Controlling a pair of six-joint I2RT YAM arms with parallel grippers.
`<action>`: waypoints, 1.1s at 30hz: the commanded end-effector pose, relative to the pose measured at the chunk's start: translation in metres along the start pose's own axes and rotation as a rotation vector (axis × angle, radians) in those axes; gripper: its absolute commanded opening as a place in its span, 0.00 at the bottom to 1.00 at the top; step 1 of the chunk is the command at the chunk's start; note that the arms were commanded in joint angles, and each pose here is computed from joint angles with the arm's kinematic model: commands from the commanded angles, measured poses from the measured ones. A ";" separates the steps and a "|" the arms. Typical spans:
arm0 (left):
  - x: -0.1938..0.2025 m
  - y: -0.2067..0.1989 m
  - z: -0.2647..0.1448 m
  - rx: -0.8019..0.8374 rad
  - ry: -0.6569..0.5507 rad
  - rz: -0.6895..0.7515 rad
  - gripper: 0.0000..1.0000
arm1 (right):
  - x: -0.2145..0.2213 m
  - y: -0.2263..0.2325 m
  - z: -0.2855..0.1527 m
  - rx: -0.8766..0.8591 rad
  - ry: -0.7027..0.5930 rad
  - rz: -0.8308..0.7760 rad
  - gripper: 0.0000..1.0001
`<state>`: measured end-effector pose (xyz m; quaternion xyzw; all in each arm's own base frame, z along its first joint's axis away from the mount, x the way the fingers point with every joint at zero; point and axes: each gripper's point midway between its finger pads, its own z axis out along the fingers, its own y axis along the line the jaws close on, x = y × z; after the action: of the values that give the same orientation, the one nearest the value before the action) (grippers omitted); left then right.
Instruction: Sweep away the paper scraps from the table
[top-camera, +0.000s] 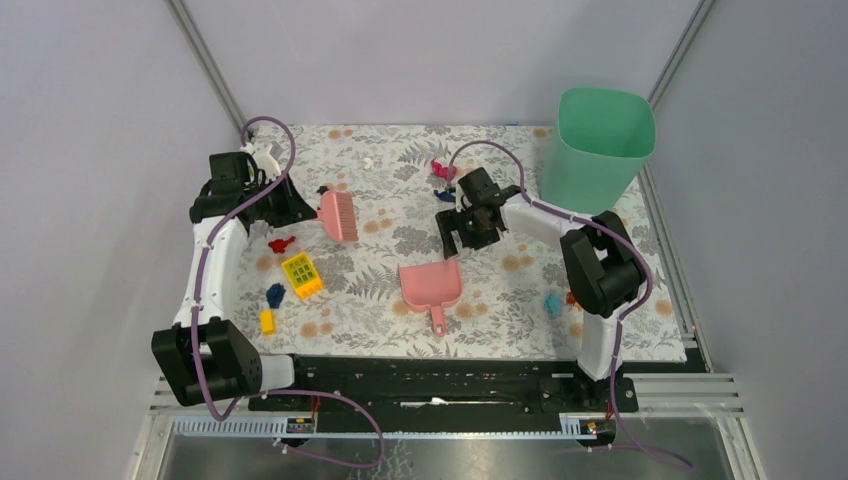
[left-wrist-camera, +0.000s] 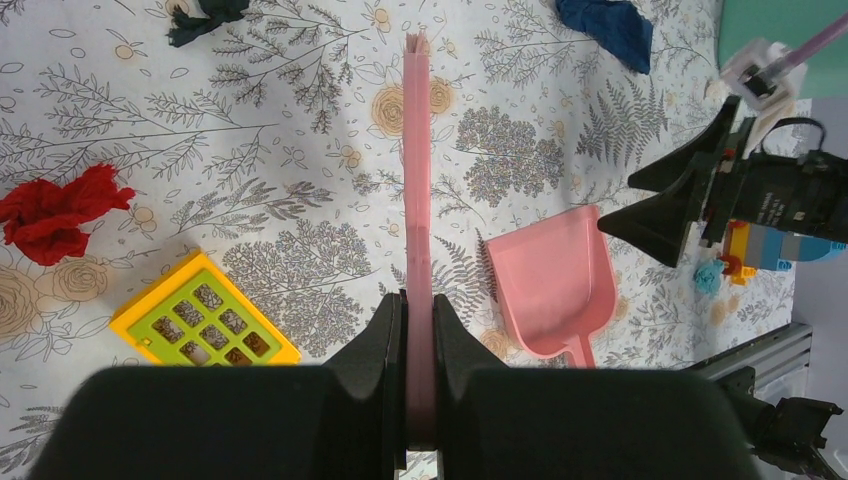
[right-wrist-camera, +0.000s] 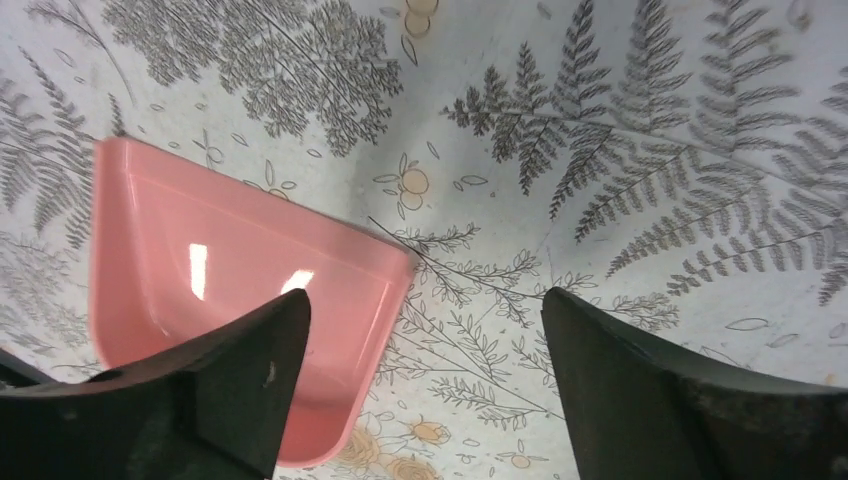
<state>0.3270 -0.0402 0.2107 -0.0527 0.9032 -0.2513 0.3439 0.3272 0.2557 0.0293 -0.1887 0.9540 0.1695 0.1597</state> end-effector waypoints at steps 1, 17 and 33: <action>-0.019 -0.009 -0.006 0.038 -0.068 0.032 0.00 | -0.057 0.010 -0.057 -0.030 -0.174 -0.077 0.99; -0.015 -0.008 0.002 0.056 -0.043 0.012 0.00 | -0.002 0.027 -0.102 -0.151 -0.146 -0.157 1.00; -0.007 -0.015 0.005 0.119 -0.019 0.007 0.00 | 0.045 -0.009 -0.076 0.014 -0.031 -0.106 1.00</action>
<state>0.3262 -0.0502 0.2077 -0.0454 0.8973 -0.2855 0.3336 0.2650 0.2190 0.0781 -0.2572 0.9303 0.2040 0.1636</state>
